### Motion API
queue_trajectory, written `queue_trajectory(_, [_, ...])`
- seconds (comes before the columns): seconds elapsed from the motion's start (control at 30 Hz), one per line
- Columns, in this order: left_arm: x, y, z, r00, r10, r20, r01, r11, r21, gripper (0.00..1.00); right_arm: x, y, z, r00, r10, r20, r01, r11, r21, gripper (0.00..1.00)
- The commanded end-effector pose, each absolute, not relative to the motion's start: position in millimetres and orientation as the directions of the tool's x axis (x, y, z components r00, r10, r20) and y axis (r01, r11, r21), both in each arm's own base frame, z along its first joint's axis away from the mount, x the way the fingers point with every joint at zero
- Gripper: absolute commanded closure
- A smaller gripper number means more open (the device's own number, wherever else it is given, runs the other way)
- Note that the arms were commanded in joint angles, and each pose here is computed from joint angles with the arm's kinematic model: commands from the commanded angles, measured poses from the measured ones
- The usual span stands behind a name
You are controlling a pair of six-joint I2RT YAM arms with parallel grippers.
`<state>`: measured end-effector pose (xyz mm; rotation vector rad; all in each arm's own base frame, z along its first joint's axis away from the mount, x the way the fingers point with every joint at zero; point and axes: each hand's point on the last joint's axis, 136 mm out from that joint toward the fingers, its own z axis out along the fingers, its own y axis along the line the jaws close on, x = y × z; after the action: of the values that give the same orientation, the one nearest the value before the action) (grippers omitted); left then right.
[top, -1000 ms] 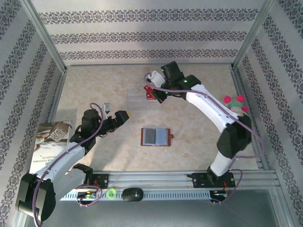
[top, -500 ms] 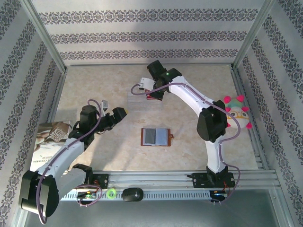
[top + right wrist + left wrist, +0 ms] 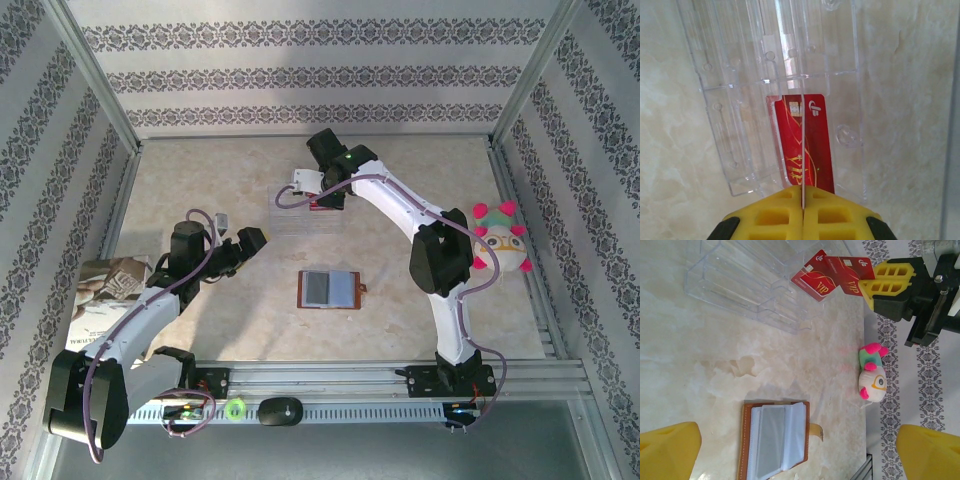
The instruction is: Take the credit cards out of the card holder
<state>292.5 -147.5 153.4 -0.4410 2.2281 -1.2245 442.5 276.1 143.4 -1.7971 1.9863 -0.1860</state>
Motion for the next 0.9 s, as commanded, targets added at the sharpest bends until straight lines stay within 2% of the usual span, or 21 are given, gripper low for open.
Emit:
queue_trajectory(0.0, [294, -144, 155, -0.794, -0.519, -0.316, -0.015, 0.537, -0.843, 0.00, 453, 271, 136, -0.031, -0.976, -0.215, -0.904, 0.119, -0.410, 1.00])
queue_trajectory(0.73, [298, -143, 144, -0.797, -0.530, -0.288, -0.044, 0.528, -0.848, 0.00, 453, 263, 115, -0.035, -0.978, -0.204, -0.911, 0.114, -0.395, 1.00])
queue_trajectory(0.8, [298, -143, 143, -0.797, -0.531, -0.289, -0.044, 0.528, -0.848, 0.00, 455, 263, 114, -0.035, -0.979, -0.201, -0.909, 0.114, -0.400, 0.97])
queue_trajectory(0.87, [298, -143, 141, -0.799, -0.531, -0.283, -0.047, 0.525, -0.850, 0.00, 458, 264, 114, -0.037, -0.979, -0.199, -0.900, 0.119, -0.420, 0.90])
